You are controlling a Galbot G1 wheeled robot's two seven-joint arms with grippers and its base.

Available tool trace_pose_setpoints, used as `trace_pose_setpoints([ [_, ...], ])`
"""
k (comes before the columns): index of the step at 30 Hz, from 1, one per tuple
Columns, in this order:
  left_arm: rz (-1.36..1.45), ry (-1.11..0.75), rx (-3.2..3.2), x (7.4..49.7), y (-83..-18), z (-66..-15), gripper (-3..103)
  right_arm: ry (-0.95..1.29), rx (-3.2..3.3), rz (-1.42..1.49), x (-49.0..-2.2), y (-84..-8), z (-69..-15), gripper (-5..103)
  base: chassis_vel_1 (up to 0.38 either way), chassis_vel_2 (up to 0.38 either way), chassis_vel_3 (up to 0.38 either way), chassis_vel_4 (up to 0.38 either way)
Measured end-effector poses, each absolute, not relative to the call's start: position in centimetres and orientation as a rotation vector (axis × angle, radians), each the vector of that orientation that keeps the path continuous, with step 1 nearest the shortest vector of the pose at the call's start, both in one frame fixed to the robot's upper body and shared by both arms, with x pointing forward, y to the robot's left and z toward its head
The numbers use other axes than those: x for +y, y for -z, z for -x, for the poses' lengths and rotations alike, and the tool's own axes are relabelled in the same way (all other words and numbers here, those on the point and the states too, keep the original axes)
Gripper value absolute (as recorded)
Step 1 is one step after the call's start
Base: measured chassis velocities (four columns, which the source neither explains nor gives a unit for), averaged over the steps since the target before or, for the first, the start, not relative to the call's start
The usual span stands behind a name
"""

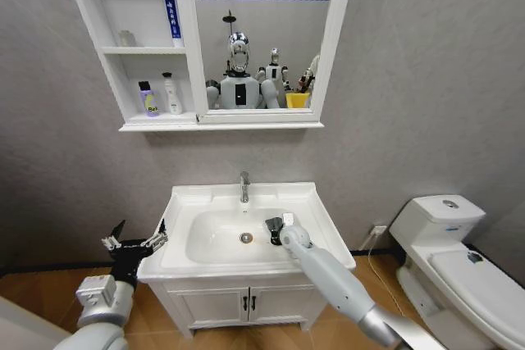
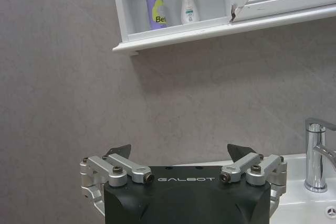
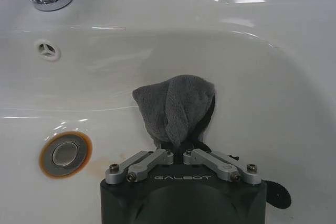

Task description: Move facial cleanser and shampoo from washbasin to cabinet, then wipe washbasin with towel.

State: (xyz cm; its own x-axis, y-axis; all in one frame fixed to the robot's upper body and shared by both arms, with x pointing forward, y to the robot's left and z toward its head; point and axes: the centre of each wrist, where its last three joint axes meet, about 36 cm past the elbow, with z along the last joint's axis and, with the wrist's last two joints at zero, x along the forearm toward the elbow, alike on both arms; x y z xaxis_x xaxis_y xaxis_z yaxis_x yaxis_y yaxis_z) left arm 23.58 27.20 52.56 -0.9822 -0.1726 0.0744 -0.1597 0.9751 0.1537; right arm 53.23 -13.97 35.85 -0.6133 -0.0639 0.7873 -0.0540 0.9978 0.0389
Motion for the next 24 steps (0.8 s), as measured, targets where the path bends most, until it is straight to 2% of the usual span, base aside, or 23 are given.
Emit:
trace_pose_setpoints([
  [24,-0.256,0.226,-3.035,27.2,-52.6,-23.6,100,0.027,-2.238,-0.166,-10.8,-33.8,-53.3,3,0.000,0.000,0.000,0.000],
])
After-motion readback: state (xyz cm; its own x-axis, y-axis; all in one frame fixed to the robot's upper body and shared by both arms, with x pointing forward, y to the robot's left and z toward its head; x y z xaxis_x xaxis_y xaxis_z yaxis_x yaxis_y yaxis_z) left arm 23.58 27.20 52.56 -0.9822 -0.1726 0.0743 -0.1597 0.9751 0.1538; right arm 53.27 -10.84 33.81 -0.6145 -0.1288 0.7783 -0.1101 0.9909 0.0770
